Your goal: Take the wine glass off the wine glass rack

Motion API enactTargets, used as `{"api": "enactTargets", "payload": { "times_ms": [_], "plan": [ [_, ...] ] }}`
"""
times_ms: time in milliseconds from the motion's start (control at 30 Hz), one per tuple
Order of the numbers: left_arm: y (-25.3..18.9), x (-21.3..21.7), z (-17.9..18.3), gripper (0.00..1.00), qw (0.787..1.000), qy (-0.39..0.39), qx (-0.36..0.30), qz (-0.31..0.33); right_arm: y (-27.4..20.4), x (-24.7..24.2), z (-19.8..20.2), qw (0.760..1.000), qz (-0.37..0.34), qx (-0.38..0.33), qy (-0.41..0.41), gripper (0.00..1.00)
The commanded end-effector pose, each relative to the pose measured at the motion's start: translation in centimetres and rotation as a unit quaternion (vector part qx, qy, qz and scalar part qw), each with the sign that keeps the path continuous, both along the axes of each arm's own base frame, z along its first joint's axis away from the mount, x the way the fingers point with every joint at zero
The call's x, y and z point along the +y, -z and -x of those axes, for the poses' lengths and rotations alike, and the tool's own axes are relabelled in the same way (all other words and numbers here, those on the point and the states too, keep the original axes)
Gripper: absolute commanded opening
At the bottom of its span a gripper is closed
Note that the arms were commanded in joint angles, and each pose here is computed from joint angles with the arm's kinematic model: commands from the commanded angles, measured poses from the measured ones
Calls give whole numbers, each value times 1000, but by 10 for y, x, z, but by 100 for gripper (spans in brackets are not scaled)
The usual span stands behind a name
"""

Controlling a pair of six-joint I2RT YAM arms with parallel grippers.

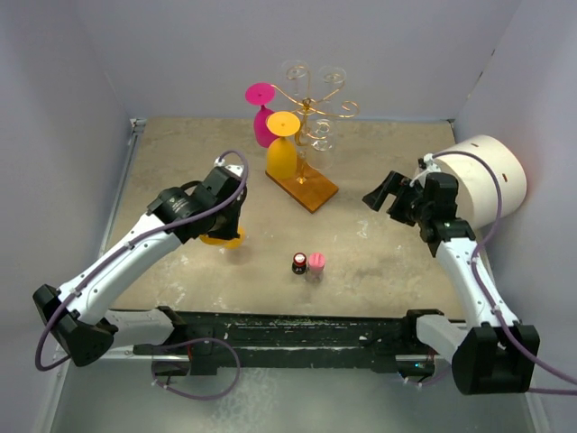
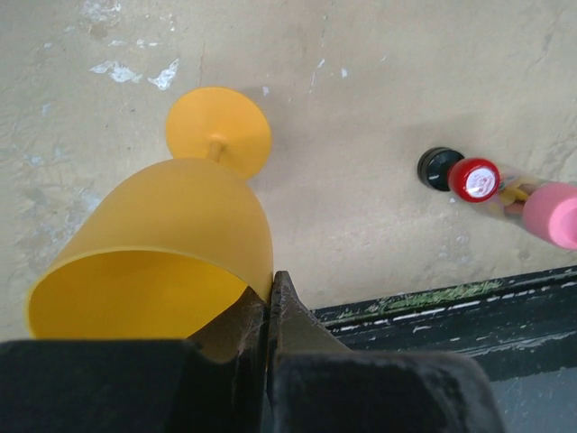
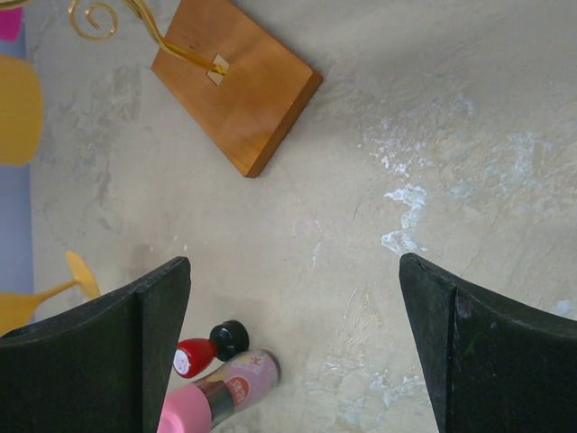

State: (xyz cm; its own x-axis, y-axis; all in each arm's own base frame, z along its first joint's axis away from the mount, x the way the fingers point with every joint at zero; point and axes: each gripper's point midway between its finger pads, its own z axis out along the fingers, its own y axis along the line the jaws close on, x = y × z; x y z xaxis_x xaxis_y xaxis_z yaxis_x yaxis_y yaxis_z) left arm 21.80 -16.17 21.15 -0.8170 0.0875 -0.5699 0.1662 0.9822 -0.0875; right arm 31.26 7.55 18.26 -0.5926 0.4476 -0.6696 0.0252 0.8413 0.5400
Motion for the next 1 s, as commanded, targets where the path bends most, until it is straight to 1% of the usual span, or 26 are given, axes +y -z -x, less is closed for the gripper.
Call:
{"api": "enactTargets", "payload": {
  "times_ms": [0,133,267,367,500,767,867,967],
  "plan": [
    [-13,10,8,0,999,16,17,-27,-16,17,-13,999,-42,-16,-30,100],
    [-5,2,15,0,997,38,59,-30,-29,20,-20,997,-45,-42,-43,100],
    [6,-2,13,0,994,62,83,-33,-32,20,-17,997,-34,-35,-55,100],
    [17,-1,9,0,992,63,99,-44,-32,22,-13,997,-38,-26,-60,100],
    [27,-6,5,0,991,68,107,-31,-31,24,-10,997,-43,-21,-62,100],
    [47,-2,7,0,988,59,140,-39,-35,25,-10,997,-48,-22,-63,100],
    [51,1,6,6,987,57,141,-47,-36,26,-13,996,-51,-25,-63,100],
    [54,4,5,15,987,57,141,-53,-40,26,-16,996,-55,-31,-61,100]
  ]
}}
